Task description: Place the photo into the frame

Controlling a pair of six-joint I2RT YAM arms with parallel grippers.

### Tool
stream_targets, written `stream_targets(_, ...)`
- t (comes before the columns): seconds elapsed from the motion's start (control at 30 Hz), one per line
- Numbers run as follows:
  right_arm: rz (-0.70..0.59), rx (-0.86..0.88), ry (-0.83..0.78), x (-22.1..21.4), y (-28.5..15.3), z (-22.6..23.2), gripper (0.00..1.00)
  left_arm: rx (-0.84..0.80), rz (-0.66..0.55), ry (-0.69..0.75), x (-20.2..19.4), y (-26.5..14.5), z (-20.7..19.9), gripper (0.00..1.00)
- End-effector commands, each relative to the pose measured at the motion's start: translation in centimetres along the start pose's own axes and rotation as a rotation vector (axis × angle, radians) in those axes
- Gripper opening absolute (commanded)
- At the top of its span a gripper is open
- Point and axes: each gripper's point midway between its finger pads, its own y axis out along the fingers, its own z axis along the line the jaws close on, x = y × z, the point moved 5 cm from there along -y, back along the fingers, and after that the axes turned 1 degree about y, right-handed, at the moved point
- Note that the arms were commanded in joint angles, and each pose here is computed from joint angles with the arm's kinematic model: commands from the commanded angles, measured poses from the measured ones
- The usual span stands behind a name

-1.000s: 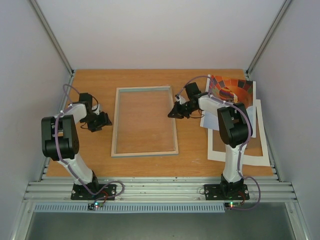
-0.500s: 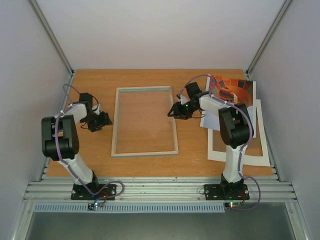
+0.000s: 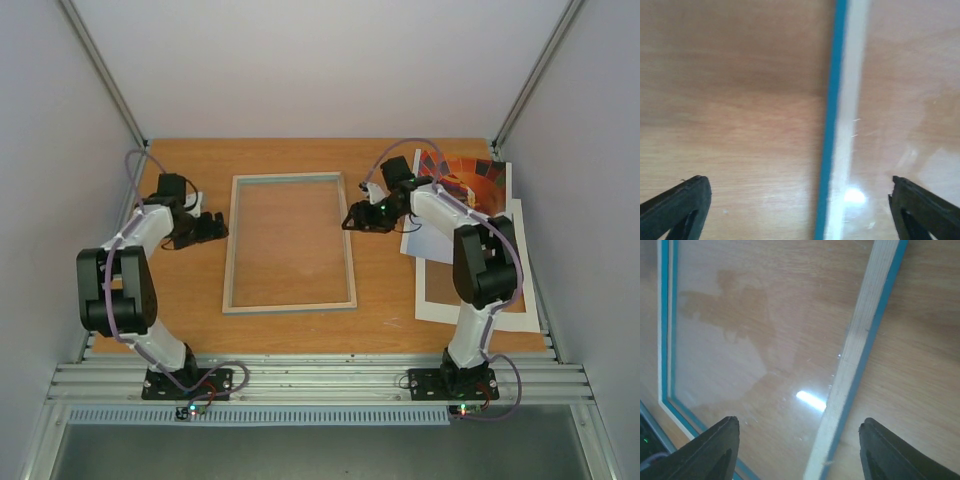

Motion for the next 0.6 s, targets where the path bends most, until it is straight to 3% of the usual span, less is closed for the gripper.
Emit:
stream_targets(0.0, -0.062, 0.025, -0.117, 0.7, -5.4, 1.1, 0.71, -0.014, -0.169, 0.273, 2.7, -4.2, -4.4, 0.99)
stream_targets(0.1, -0.095, 0.026, -0.136, 0.2, -8.9, 0.4, 0.77, -0.076, -0.206, 0.416, 2.8, -5.4, -8.4, 0.99)
stream_targets(0.3, -0.143, -0.016, -0.068, -1.7, -15.1, -4.2, 0.80, -0.197, -0.239, 0.606, 2.8, -5.7, -17.3, 0.99)
stream_targets(0.43, -0.155, -0.076, -0.011, -3.9, -17.8, -7.3, 0.80, -0.308, -0.259, 0.667, 2.5, -5.0, -23.2, 0.99)
stream_targets(0.57, -0.158, -0.097, 0.077, -6.0, -20.1, -10.3, 0.80, -0.415, -0.176, 0.649, 1.2, -2.5, -28.3, 0.99)
